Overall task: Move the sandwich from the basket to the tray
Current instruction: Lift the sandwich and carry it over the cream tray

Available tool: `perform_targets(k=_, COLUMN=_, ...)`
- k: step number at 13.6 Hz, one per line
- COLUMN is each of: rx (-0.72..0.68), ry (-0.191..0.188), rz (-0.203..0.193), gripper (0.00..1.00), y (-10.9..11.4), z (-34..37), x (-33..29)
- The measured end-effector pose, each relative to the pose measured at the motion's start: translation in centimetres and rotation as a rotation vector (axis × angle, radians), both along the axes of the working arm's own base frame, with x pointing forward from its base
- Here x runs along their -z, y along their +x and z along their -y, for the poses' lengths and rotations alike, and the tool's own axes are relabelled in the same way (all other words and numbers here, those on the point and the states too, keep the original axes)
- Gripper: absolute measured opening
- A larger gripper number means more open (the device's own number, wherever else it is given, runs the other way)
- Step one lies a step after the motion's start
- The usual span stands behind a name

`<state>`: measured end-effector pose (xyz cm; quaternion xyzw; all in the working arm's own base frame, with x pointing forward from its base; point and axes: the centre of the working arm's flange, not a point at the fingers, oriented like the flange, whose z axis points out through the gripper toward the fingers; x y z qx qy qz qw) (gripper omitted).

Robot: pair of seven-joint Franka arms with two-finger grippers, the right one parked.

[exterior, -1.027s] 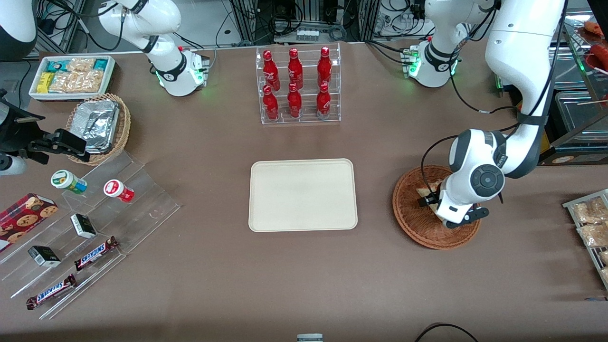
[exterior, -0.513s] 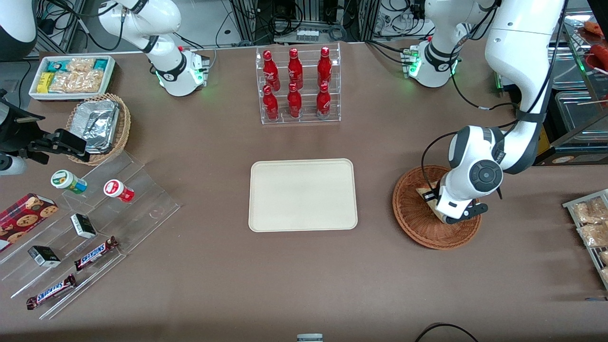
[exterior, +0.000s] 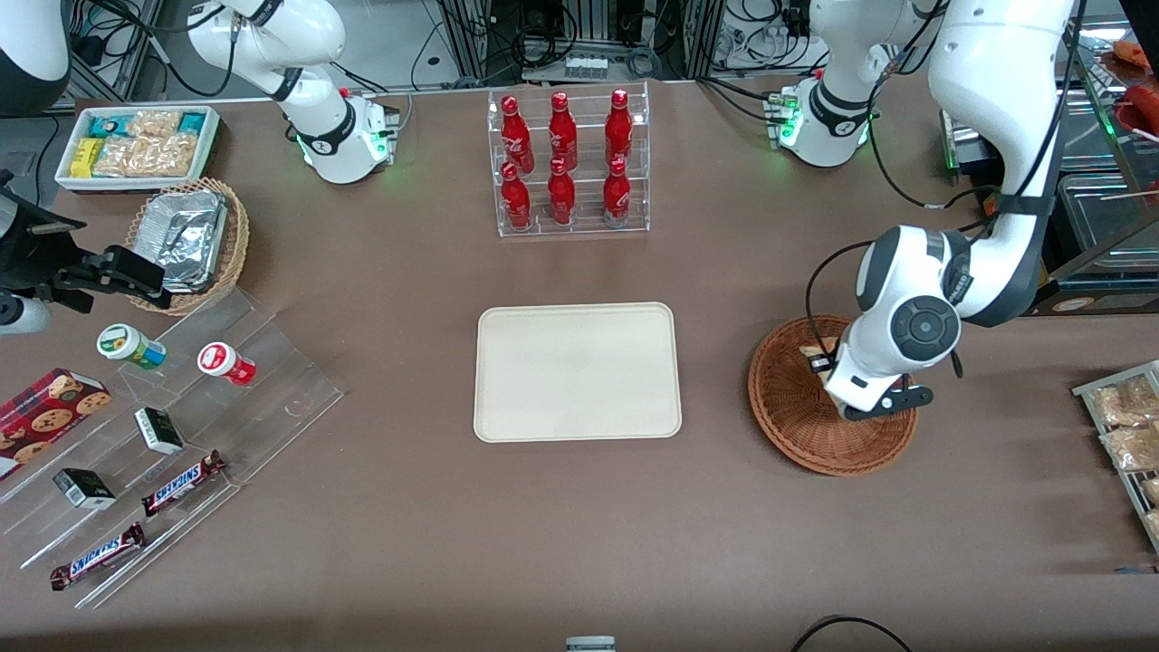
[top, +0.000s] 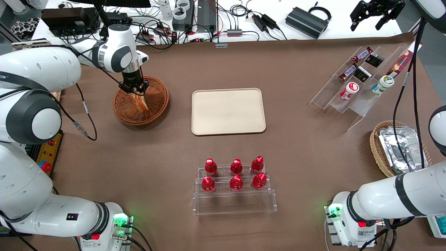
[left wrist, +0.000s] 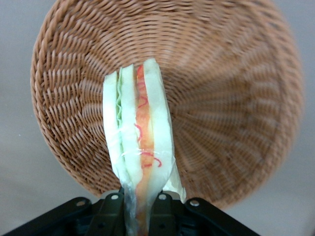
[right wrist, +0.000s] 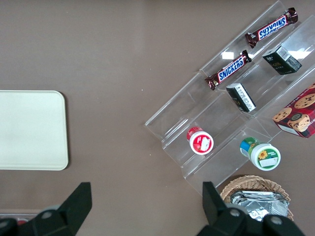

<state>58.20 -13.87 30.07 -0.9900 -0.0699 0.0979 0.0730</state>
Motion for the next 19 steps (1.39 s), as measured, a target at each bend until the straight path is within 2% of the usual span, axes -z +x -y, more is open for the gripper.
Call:
perform_targets(k=4, rx=0.131, ry=-0.026, rz=0.025, gripper=0.17, y=-0.6, z=6.7, x=-3.7)
perform_targets(k=8, rx=0.219, ry=-0.076, rz=0.055, gripper=0.17, y=-1.0, z=12.5, x=-5.2)
perform_targets(k=12, rx=0.282, ry=-0.127, rz=0.03, gripper=0.17, y=-1.0, z=18.3, x=-2.9)
perform_targets(k=15, rx=0.318, ry=-0.144, rz=0.006, gripper=0.17, y=-1.5, z=22.2, x=-0.2)
perform_targets(k=19, rx=0.341, ry=-0.161, rz=-0.004, gripper=0.17, y=-1.9, z=26.1, x=1.7)
